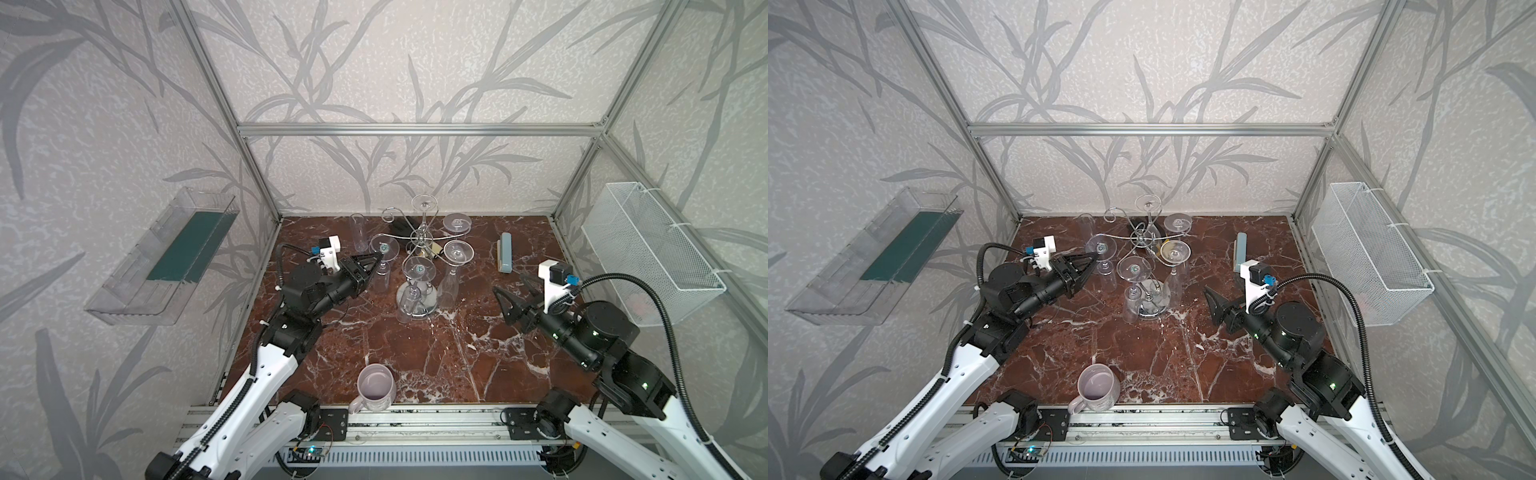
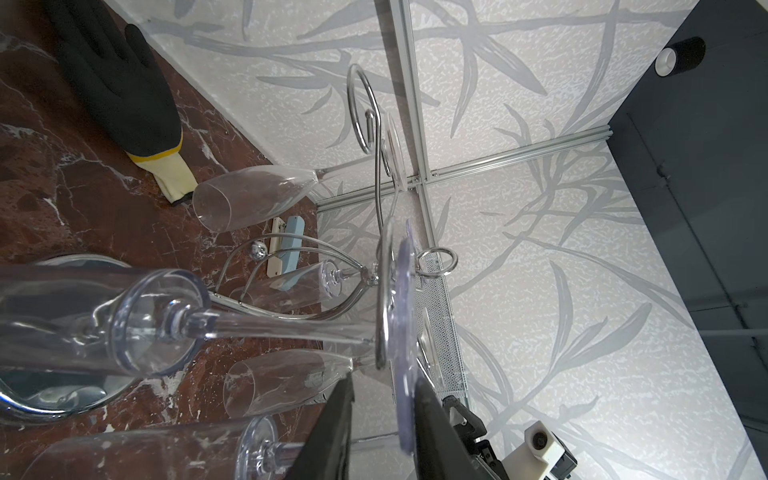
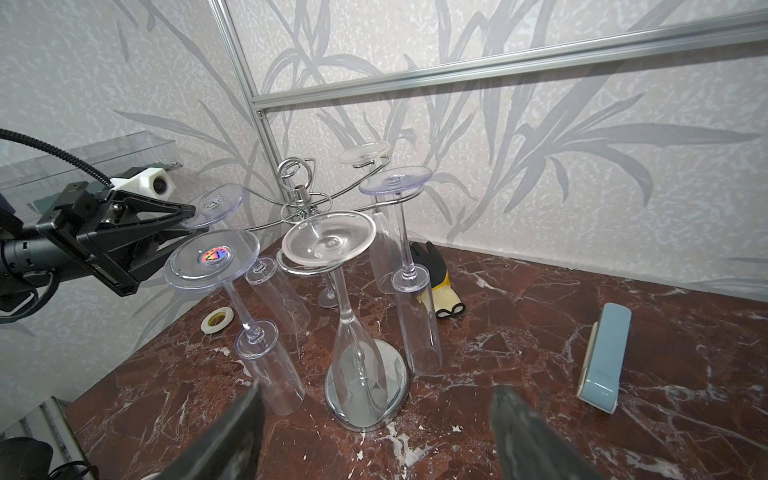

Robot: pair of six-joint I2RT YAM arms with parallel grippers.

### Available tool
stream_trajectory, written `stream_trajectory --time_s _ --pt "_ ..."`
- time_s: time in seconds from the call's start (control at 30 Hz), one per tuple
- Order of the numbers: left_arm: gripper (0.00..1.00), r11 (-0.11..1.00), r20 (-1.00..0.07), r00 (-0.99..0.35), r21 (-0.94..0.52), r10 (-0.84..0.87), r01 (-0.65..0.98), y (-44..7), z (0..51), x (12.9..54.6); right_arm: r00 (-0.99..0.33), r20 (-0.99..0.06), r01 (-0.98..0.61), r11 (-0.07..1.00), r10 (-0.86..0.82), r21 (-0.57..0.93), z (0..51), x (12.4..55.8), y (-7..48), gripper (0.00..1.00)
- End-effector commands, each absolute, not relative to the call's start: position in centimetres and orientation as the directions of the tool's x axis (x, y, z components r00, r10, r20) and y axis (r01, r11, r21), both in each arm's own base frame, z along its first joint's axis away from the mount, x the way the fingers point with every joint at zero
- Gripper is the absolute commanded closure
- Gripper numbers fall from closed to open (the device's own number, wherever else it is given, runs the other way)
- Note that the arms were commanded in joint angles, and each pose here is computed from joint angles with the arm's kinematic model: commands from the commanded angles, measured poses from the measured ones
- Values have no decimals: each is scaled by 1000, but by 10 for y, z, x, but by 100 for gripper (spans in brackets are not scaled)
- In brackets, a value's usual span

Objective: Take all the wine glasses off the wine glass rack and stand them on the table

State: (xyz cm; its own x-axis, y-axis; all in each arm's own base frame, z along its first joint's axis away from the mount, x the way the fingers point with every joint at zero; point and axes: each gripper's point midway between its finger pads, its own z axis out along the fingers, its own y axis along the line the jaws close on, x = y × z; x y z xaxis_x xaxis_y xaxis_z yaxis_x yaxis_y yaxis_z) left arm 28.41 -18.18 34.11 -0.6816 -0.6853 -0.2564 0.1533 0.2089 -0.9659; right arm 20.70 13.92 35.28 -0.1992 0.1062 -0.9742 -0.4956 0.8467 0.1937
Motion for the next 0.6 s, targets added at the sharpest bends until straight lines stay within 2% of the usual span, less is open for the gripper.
stream_trajectory --time_s 0.0,0.47,0.57 --pt "77 189 -258 -676 -966 -690 177 -181 357 279 -186 -974 -489 849 126 203 359 204 135 17" --pt "88 192 -259 -670 -966 -696 173 -178 361 275 -188 -973 -484 850 131 208 357 203 133 17" --pt "94 197 -261 -665 -965 -700 172 -176 361 275 -187 -975 -481 854 123 200 356 204 133 17"
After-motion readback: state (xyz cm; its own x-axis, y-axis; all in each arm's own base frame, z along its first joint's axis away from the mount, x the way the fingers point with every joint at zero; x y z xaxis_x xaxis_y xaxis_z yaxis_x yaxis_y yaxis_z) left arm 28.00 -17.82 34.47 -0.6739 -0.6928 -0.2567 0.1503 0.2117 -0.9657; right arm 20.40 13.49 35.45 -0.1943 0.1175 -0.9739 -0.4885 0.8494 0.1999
